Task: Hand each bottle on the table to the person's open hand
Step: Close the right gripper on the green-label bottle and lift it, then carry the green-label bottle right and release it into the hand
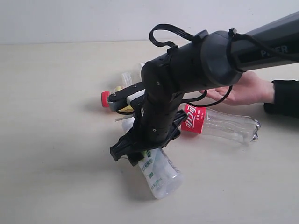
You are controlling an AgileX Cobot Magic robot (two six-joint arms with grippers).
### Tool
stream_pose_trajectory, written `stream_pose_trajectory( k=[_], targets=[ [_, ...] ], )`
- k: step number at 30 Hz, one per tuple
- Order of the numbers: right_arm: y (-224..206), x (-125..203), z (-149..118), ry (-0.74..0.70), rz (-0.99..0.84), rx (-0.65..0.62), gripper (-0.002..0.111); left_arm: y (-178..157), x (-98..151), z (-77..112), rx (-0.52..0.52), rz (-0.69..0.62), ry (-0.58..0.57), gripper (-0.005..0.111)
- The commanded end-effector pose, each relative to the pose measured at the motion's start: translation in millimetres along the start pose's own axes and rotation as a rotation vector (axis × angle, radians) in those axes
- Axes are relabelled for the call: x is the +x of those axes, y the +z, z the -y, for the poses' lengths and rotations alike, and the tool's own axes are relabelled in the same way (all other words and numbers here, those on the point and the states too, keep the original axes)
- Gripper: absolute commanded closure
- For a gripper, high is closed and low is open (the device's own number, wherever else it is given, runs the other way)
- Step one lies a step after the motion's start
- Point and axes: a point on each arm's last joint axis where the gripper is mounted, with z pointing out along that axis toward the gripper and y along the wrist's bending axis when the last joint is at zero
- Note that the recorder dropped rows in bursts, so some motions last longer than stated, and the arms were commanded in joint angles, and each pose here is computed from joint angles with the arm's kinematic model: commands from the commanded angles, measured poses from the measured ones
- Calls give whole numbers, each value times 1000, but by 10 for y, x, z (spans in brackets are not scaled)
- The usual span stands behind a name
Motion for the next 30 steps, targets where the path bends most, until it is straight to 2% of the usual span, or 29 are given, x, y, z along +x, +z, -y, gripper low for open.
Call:
stream_pose_trajectory(
  k=[1,6,14,19,26,30],
  targets=[
    [-10,-11,-8,-12,0,0,43,-3,4,0,-1,6,1,105],
    [-11,27,-2,-19,-42,6,62,-3,4,0,-1,6,1,105],
    [-62,46,-3,-53,-56,6,109,-3,4,0,-1,6,1,105],
    [-327,67,-37,-71,-33,-21,108,-3,4,0,-1,6,1,105],
    [-997,199,-98,-168,42,-84,108,-3,4,0,-1,6,1,105],
    [-1493,302,0,-235,172,-3,108,-3,4,0,-1,6,1,105]
  ],
)
